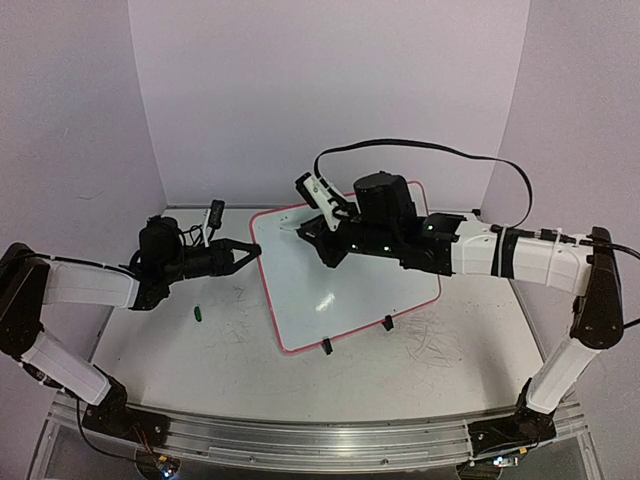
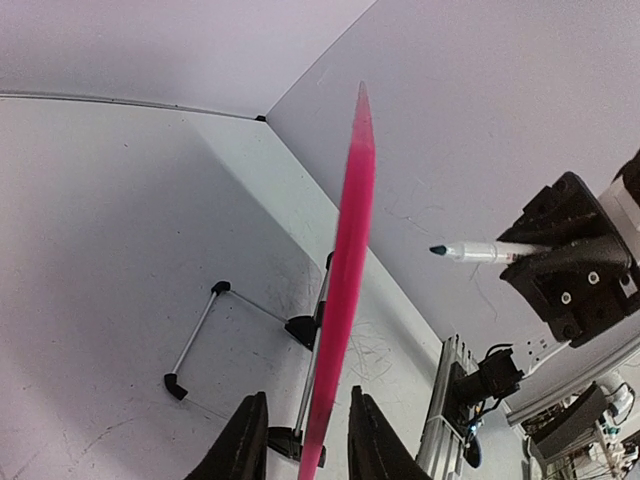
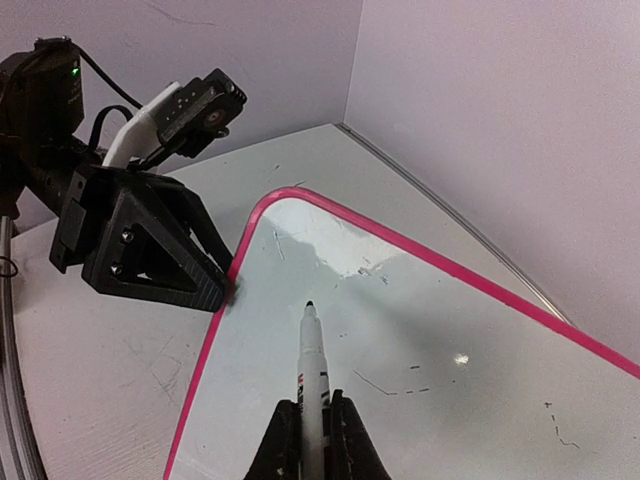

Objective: Write a sentence on the whiteboard
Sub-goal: Hold the whiteboard at the center of the board, then write a sentence on the whiteboard.

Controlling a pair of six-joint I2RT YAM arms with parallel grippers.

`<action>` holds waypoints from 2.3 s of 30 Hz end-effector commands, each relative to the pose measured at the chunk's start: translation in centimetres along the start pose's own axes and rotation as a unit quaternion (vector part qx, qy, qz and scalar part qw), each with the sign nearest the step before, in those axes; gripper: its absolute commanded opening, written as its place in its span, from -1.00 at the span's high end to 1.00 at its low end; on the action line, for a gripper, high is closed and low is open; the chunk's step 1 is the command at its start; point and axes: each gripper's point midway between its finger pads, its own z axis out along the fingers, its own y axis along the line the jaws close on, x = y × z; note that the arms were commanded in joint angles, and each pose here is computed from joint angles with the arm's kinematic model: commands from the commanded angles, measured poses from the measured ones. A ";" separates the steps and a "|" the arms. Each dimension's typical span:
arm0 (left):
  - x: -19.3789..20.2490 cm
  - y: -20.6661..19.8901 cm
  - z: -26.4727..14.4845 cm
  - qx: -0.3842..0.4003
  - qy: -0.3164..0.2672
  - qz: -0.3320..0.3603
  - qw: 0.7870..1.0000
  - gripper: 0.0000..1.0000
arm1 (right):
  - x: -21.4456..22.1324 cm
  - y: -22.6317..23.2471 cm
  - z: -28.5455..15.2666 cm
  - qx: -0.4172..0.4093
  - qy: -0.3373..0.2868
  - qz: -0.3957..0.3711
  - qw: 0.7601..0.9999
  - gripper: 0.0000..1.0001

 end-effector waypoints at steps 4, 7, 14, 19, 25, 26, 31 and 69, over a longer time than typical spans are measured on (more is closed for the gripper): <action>-1.9 -1.3 0.9 0.031 -0.019 0.039 0.999 0.62 | -2.1 1.5 0.8 -0.010 -0.019 -0.018 1.000 1.00; -1.6 -1.0 1.0 0.030 -0.014 0.041 0.999 0.72 | -1.1 2.2 1.2 -0.015 -0.001 -0.023 1.000 1.00; -1.0 -0.5 1.0 0.025 -0.009 0.045 0.999 0.89 | 0.1 3.1 1.6 -0.011 0.014 -0.029 0.999 1.00; -0.7 -0.3 1.0 0.022 -0.006 0.045 0.999 0.95 | 0.6 3.1 1.5 -0.003 0.019 -0.027 0.999 1.00; -0.7 -0.3 0.9 0.022 -0.007 0.045 0.999 1.00 | 0.9 3.1 1.8 0.006 0.023 -0.027 0.999 1.00; -0.7 -0.3 0.9 0.021 -0.008 0.045 0.999 1.00 | 0.9 3.1 1.9 0.006 0.023 -0.027 0.999 1.00; -0.6 -0.2 0.9 0.019 -0.007 0.043 0.999 1.00 | 0.8 3.4 2.3 0.000 0.023 -0.028 0.999 1.00; -0.9 -0.8 0.6 0.026 -0.011 0.042 0.999 1.00 | 2.3 3.0 3.6 0.024 0.041 -0.024 0.999 1.00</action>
